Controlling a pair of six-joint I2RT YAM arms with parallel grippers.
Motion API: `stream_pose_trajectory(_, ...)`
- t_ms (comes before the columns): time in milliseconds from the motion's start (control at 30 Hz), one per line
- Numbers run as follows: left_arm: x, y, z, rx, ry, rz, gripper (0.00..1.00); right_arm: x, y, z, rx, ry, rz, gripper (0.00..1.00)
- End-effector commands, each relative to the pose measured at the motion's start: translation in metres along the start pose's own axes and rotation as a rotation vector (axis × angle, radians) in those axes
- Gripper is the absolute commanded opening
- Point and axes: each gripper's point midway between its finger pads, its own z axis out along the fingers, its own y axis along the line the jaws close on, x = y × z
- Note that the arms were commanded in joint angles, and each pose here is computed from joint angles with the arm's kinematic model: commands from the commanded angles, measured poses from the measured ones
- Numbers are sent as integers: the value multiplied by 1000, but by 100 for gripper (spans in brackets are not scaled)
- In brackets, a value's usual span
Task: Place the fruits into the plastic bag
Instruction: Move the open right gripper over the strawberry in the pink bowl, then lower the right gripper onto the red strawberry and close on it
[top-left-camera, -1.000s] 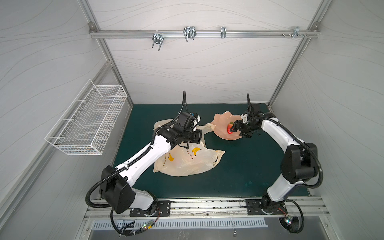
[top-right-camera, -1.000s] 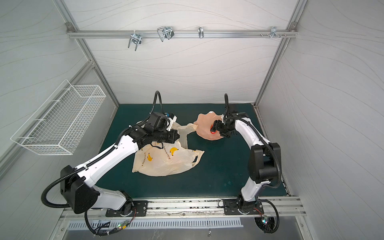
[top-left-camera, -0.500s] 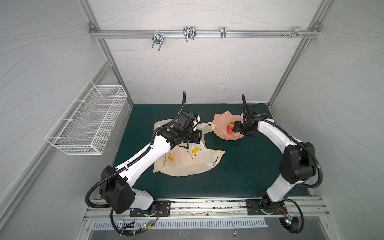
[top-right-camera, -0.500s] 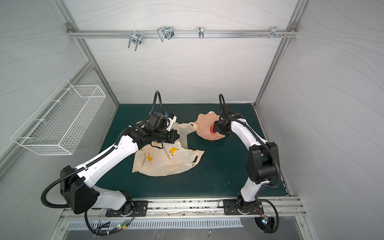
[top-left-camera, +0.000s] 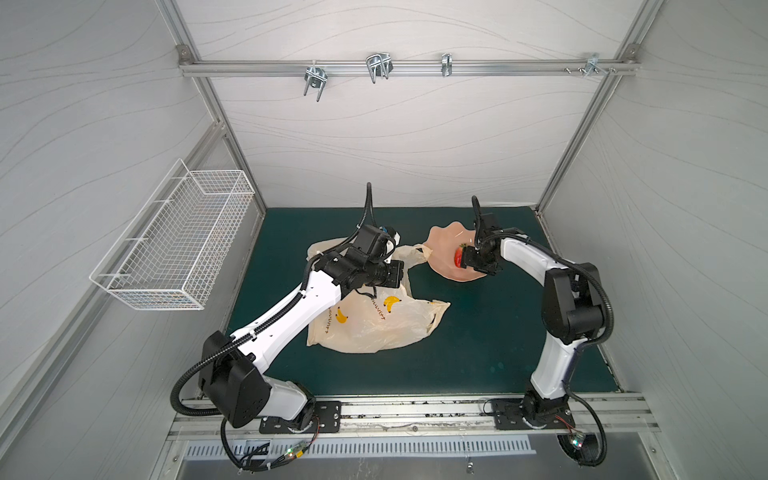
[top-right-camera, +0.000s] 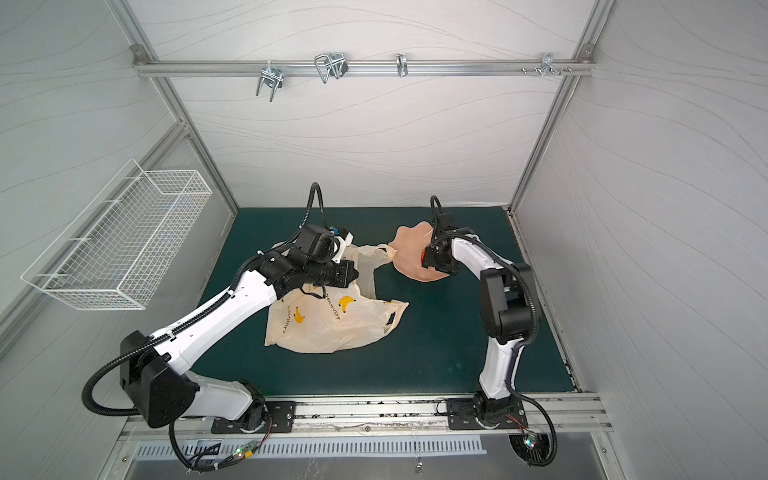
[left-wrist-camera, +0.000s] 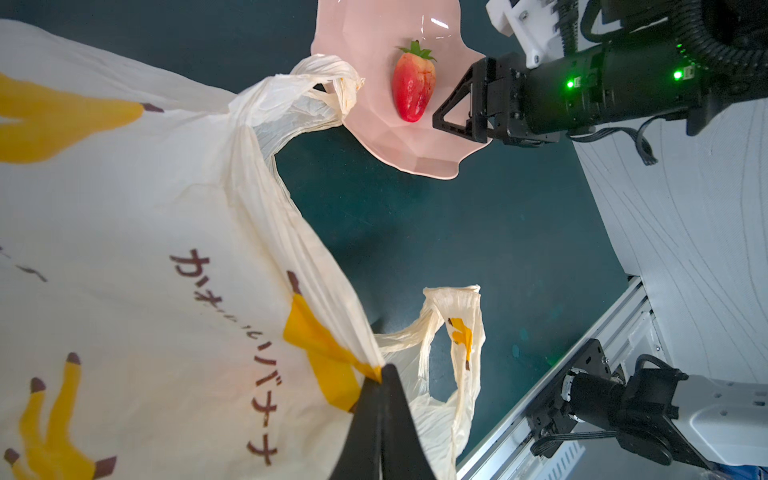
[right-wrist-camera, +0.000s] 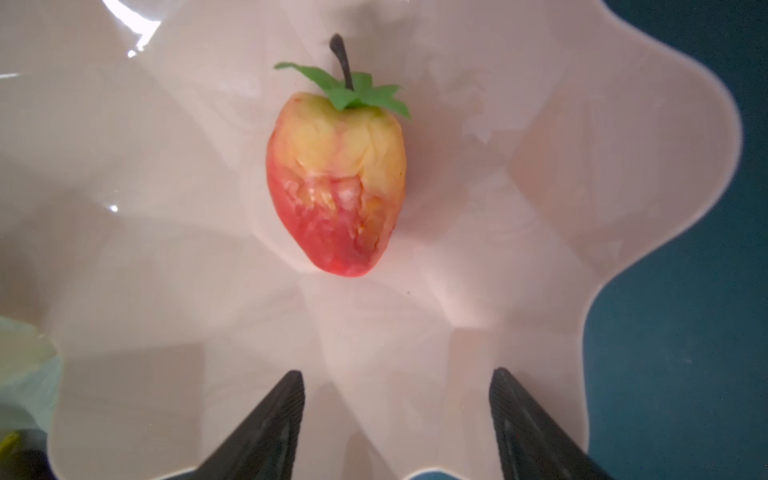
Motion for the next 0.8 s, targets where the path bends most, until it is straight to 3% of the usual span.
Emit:
stream_pose_trajectory(0, -12, -4, -10, 6, -44, 12, 0, -10, 2, 6, 19, -13, 0, 74)
stream_pose_trajectory(767, -8, -3, -10, 3, -41, 4, 0, -46, 20, 46, 71, 13, 2, 74)
